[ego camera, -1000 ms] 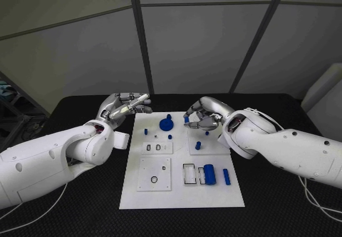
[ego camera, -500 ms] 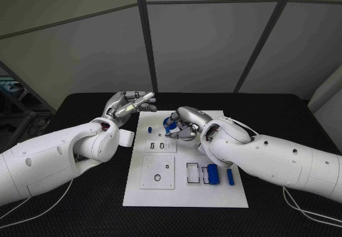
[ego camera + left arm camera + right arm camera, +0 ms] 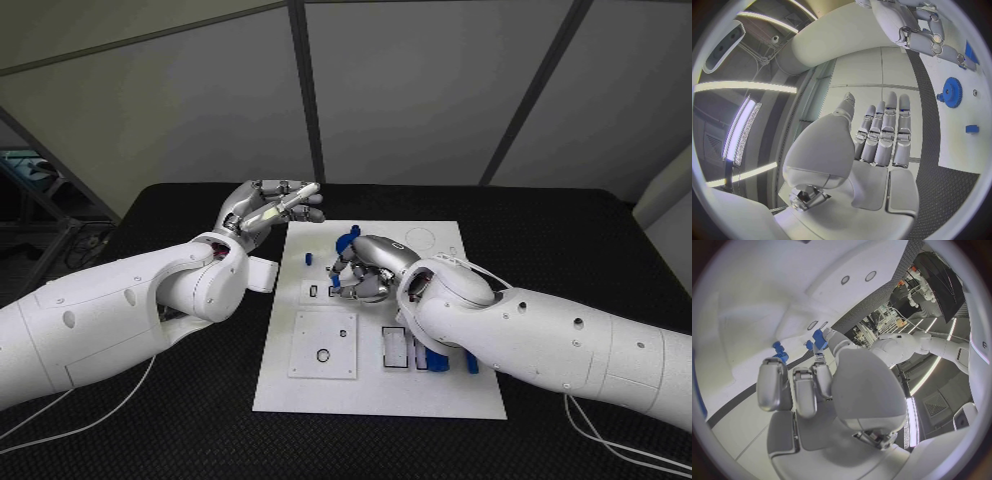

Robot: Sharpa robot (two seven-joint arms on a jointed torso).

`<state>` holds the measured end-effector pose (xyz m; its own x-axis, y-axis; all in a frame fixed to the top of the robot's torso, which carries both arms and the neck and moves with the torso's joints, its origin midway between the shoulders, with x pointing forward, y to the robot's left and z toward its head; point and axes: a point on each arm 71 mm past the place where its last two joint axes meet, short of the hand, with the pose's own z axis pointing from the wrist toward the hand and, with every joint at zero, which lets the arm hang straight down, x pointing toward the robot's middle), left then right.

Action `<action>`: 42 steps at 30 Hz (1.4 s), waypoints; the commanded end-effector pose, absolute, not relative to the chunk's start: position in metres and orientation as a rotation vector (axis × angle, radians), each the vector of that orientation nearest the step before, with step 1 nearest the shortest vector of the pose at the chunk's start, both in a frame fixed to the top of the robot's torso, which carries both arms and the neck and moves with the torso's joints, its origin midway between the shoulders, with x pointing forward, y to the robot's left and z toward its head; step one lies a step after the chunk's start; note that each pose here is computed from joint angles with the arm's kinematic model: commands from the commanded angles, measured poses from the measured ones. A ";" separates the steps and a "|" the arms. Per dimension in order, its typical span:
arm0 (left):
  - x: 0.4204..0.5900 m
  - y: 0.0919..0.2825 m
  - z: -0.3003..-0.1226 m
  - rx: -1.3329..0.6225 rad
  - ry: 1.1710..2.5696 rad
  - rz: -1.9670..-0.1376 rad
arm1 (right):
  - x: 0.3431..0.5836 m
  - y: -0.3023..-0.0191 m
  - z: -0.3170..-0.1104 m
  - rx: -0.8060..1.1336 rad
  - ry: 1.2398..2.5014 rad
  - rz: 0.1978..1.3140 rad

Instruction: Assemble the parts on the task board

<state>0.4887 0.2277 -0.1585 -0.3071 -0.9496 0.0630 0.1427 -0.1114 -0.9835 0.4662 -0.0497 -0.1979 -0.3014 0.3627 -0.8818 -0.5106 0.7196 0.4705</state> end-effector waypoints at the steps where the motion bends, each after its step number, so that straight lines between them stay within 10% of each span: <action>1: 0.488 0.226 -0.157 -0.979 1.262 -1.584 | 0.467 -0.049 -0.200 -0.138 1.677 0.832; 42: 0.488 0.227 -0.157 -0.980 1.266 -1.583 | 0.470 -0.054 -0.211 -0.174 1.742 0.759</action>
